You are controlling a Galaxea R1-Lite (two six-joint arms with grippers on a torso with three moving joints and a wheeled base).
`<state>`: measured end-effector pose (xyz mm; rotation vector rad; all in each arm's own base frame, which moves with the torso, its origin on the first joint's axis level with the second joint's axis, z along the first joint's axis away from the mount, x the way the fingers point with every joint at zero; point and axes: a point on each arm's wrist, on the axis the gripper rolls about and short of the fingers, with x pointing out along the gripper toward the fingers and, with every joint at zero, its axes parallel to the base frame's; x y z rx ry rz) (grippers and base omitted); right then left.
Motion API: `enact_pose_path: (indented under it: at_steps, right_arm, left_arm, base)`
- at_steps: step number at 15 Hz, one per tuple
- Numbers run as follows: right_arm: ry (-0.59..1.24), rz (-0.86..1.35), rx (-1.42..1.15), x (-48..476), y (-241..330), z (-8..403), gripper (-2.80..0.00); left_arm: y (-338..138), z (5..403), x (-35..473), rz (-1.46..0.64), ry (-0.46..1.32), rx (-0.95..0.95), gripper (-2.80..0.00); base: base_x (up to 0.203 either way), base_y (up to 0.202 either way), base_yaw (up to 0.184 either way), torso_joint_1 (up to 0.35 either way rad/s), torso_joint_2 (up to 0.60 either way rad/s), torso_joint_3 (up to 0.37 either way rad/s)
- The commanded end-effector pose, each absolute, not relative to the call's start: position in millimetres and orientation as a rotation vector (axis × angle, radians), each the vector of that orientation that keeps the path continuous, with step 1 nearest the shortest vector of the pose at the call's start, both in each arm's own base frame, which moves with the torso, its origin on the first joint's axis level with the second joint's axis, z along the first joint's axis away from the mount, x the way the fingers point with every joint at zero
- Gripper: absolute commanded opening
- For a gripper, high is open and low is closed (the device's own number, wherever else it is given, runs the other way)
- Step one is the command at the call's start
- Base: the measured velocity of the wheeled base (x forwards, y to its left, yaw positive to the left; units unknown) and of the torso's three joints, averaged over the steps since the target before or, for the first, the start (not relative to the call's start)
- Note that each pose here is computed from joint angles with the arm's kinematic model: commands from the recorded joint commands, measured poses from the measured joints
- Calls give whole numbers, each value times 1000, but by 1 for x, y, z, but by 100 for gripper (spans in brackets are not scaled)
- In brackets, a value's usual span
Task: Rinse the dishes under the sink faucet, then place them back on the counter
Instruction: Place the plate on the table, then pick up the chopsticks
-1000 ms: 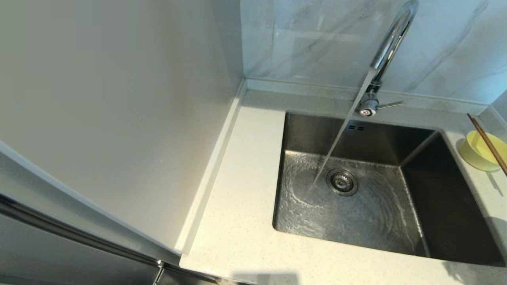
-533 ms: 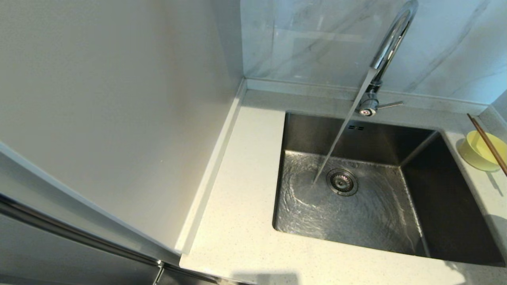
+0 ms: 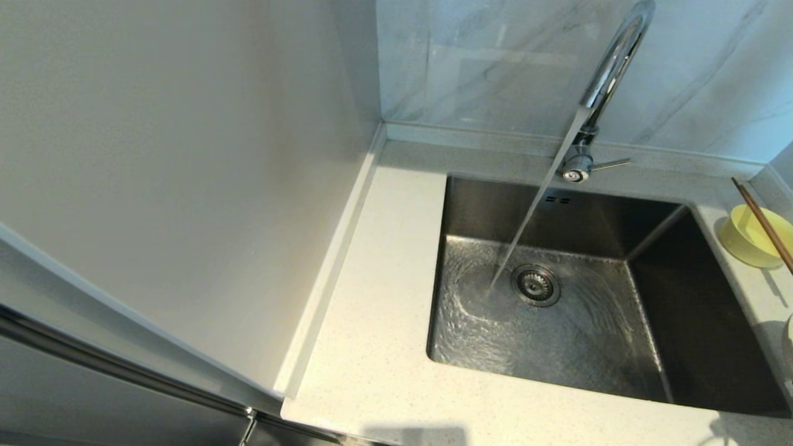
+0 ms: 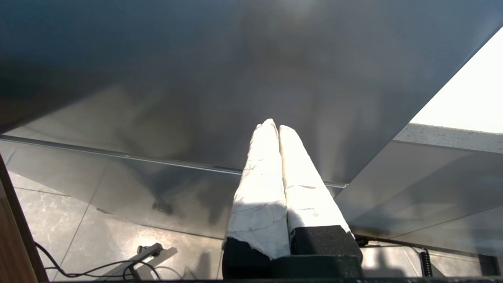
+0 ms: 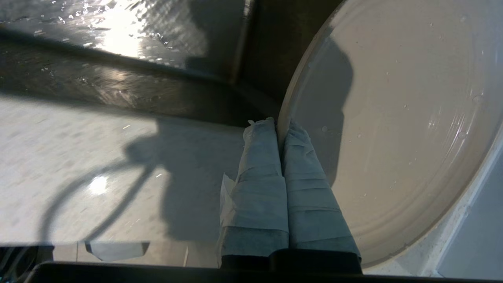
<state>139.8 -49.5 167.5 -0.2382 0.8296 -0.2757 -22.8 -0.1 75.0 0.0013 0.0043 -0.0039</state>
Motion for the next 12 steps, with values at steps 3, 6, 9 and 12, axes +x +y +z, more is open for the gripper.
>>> enact_pose_path:
  at_steps: [3,6,9,12]
  right_arm:
    - [952,-322,-175,152,-69,146,-280]
    - [1008,-319,-149,150,-72,134,-280]
    - [994,-278,-129,150,-70,134,-280]
    - [911,-303,-152,153,-72,141,0]
  left_arm:
    - [0,75,-23,-5,5,2,-280]
    - [0,75,-23,-3,5,2,-280]
    - [0,75,-23,-4,5,2,-280]
    - [0,75,-23,-5,5,2,-280]
  base:
    - [0,0,0,0,0,0]
    - [0,0,0,0,0,0]
    - [0,0,0,0,0,0]
    - [0,0,0,0,0,0]
